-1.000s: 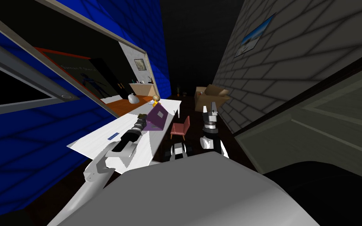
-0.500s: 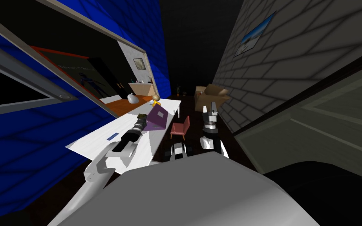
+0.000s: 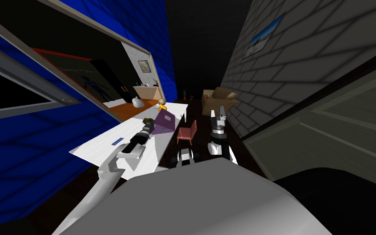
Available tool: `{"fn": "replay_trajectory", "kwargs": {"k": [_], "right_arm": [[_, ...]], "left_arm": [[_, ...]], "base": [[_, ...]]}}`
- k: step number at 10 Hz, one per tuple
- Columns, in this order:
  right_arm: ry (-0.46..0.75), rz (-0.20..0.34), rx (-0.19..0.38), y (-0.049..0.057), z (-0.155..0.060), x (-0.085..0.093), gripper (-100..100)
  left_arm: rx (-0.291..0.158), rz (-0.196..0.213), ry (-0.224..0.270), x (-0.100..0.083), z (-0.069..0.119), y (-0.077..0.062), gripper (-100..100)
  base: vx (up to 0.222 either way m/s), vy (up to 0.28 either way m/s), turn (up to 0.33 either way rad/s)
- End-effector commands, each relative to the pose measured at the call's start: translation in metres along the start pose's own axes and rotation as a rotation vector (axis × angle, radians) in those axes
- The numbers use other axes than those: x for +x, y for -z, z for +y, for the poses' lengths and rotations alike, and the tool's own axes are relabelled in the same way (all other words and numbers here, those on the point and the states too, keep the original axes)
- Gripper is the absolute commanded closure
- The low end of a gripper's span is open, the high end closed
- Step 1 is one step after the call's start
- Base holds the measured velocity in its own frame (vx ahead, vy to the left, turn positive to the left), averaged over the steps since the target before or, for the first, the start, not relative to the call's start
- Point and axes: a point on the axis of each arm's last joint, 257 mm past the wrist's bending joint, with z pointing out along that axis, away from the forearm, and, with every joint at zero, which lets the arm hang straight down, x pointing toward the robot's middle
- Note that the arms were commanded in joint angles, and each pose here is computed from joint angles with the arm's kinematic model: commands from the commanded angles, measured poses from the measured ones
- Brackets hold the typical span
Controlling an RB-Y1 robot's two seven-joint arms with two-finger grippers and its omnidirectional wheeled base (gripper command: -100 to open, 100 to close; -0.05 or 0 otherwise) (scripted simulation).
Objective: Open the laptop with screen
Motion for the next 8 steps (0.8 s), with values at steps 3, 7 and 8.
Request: {"fn": "replay_trajectory", "kwargs": {"k": [3,7,8], "right_arm": [[0.000,0.000,0.000,0.000,0.000,0.000,0],[0.000,0.000,0.000,0.000,0.000,0.000,0],[0.000,0.000,0.000,0.000,0.000,0.000,0]], "left_arm": [[-0.018,0.014,0.039,0.003,0.015,-0.028,100],[-0.025,0.030,0.074,0.008,0.022,-0.052,100],[-0.015,0.038,0.076,0.008,0.007,-0.049,-100]], "base": [[-0.022,-0.001,0.006],[-0.013,0.006,-0.030],[0.014,-0.014,0.052]]}}
